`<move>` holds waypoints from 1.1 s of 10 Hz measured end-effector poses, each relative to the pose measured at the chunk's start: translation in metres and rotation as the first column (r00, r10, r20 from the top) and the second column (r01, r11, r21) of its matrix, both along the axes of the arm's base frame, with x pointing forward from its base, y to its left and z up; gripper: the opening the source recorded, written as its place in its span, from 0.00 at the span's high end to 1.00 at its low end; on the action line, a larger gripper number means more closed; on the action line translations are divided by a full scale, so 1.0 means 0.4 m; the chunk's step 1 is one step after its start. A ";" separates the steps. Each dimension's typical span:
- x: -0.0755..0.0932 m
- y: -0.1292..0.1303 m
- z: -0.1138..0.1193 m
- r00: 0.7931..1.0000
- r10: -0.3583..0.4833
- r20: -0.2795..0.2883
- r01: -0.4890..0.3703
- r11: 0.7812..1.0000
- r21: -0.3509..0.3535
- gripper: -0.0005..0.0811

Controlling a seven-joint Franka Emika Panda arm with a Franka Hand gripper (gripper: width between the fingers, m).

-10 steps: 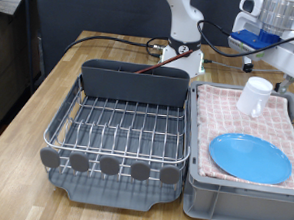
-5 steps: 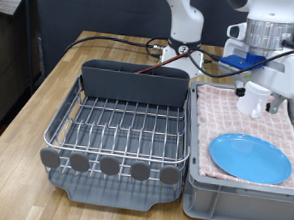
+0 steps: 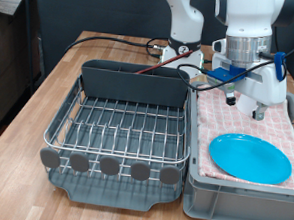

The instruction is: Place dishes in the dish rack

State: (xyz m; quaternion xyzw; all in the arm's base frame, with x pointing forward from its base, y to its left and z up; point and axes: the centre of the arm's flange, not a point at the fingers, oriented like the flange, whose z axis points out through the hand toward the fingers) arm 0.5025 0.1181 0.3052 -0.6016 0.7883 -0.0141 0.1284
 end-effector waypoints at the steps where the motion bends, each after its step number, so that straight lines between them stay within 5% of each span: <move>1: -0.001 -0.002 -0.001 0.999 0.029 0.018 -0.029 1.000 0.002 0.01; 4: -0.019 -0.014 -0.023 0.991 0.105 0.082 -0.107 0.994 0.015 0.01; 11: -0.041 -0.058 -0.124 0.986 0.143 0.088 -0.148 0.988 0.045 0.01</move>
